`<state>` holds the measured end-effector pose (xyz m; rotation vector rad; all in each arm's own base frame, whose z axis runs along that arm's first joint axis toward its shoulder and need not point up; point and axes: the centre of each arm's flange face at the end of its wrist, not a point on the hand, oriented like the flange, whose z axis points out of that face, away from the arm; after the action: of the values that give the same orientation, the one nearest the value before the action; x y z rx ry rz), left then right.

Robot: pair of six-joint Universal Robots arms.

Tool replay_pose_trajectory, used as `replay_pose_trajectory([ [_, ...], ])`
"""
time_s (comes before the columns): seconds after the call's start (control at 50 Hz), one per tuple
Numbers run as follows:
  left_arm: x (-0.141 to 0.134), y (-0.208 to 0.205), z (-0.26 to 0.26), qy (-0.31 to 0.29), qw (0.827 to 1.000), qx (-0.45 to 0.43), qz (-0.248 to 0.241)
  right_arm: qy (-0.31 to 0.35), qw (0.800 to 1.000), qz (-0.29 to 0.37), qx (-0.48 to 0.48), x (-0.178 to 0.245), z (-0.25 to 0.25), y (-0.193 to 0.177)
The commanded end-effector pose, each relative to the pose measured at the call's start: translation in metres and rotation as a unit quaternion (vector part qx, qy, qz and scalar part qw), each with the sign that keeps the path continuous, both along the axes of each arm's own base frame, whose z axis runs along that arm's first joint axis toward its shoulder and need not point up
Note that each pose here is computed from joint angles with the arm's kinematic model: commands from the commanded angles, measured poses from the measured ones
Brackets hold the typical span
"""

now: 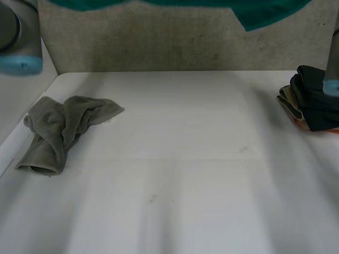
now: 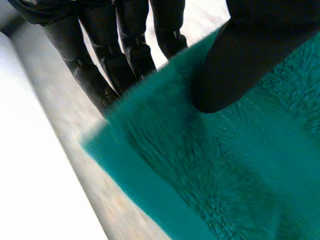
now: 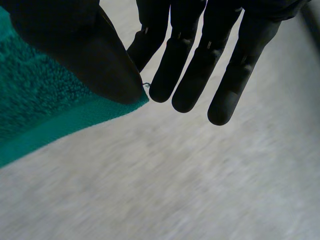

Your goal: Fold the laundry.

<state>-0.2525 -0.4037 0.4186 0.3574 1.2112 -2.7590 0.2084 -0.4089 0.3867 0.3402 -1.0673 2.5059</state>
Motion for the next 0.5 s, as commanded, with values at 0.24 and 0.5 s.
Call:
replay_pose_trajectory([
  [0.24,0.017,0.04,-0.237,-0.222,0.913,0.341,-0.035,0.11,0.909,0.047,0.399,-0.017,-0.197,0.047],
  [0.5,0.034,0.056,-0.301,-0.357,0.846,0.395,-0.031,0.172,0.876,0.02,0.45,-0.046,-0.234,0.059],
])
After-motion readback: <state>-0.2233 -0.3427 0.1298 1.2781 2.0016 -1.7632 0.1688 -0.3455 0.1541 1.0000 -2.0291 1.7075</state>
